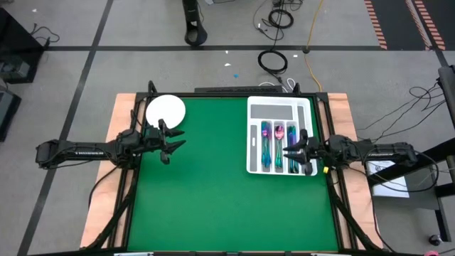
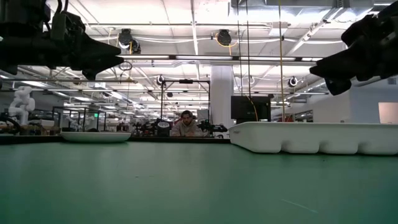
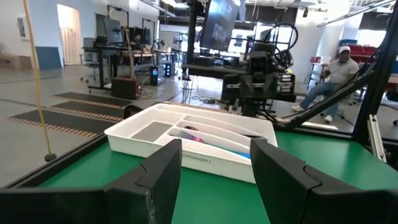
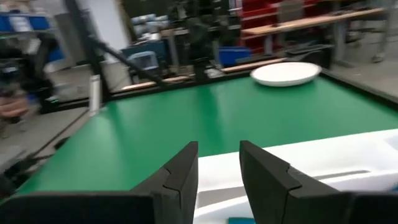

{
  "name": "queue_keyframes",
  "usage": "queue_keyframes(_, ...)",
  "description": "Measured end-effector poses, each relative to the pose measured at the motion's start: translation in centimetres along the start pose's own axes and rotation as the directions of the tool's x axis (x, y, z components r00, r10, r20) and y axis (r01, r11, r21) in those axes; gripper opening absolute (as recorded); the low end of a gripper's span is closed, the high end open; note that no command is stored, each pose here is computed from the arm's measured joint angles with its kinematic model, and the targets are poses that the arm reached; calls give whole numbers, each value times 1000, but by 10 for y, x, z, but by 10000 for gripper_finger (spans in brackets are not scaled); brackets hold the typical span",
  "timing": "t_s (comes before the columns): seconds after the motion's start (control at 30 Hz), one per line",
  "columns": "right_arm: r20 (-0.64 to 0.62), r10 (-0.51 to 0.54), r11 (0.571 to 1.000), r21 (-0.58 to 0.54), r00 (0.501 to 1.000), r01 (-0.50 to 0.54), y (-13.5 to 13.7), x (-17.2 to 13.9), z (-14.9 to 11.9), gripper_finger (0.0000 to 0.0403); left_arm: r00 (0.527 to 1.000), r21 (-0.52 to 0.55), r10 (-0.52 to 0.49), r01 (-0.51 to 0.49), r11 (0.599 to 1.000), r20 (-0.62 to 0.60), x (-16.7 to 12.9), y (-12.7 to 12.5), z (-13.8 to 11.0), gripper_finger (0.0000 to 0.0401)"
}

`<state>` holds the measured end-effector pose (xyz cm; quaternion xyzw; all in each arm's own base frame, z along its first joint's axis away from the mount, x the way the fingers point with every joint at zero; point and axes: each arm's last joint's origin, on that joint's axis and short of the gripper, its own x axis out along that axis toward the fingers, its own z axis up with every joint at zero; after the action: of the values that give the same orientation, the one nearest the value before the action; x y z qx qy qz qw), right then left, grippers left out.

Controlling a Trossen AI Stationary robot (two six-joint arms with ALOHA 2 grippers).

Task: Sort silverware
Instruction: Return to Home Position

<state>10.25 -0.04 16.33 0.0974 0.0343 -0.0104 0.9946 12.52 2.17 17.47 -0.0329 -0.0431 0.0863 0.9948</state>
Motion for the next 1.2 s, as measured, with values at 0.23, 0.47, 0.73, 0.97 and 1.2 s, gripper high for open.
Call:
queue_keyframes(0.23,4,68,998,6,998,-68,2,-1,1,106,997,82,-67,64,995,37,0,-2,4,191)
queue_keyframes(0.47,-6,66,998,1,998,-66,2,0,0,106,997,50,80,-81,995,15,0,2,1,191)
queue_keyframes(0.73,-6,67,998,2,998,-67,2,0,0,106,997,53,81,-82,995,15,0,2,1,191)
queue_keyframes(0.97,-6,67,998,2,998,-67,2,0,0,106,997,53,81,-82,995,16,0,2,1,191)
queue_keyframes(1.2,-6,67,998,2,998,-67,2,0,0,106,997,53,82,-83,995,16,0,2,1,191)
